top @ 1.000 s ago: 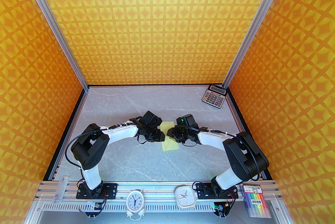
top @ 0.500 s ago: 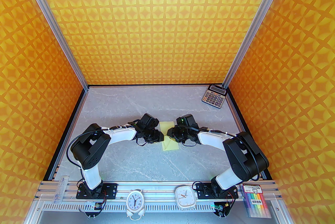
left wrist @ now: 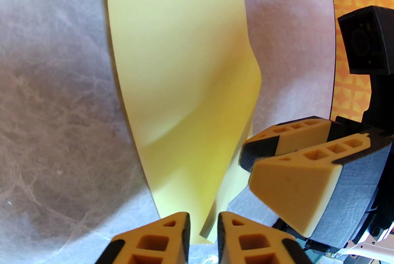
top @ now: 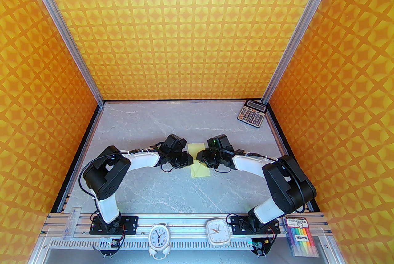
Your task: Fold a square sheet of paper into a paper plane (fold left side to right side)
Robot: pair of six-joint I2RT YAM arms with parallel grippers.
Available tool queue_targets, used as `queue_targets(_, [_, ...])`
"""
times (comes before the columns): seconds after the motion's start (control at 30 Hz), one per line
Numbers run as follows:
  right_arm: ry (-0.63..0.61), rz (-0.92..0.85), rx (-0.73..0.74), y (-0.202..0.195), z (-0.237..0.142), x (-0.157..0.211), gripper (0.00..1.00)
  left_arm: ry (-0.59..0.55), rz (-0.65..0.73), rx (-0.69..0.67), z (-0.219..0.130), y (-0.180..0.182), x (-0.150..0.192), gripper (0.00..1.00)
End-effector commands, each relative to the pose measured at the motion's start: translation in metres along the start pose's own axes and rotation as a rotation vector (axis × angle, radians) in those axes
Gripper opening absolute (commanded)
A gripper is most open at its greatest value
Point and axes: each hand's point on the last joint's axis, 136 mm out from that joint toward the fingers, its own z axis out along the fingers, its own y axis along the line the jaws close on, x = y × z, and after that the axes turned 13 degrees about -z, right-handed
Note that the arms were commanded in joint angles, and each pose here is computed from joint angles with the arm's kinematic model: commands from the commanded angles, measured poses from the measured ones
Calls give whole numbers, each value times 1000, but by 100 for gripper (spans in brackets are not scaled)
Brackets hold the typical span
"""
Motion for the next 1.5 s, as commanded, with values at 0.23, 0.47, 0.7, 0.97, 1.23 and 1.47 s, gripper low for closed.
queue_targets(0.23, [-8, -5, -6, 3, -3, -4, 31, -27, 7, 33, -8, -10, -6, 11])
queue_targets(0.47, [-25, -44, 0, 7, -11, -5, 35, -18, 36, 6, -7, -8, -10, 0])
queue_targets(0.7, [-37, -56, 25, 2, -25, 7, 36, 10, 72, -27, -4, -4, -14, 0])
queue_targets(0.97, [19, -57, 111, -27, -24, 37, 23, 52, 107, -43, 4, 1, -17, 0])
queue_targets(1.23, [67, -66, 164, -40, -14, 46, 23, 66, 114, -56, 9, 6, -18, 0])
queue_targets(1.47, [77, -69, 172, -43, -12, 48, 23, 73, 120, -66, 12, 9, -19, 0])
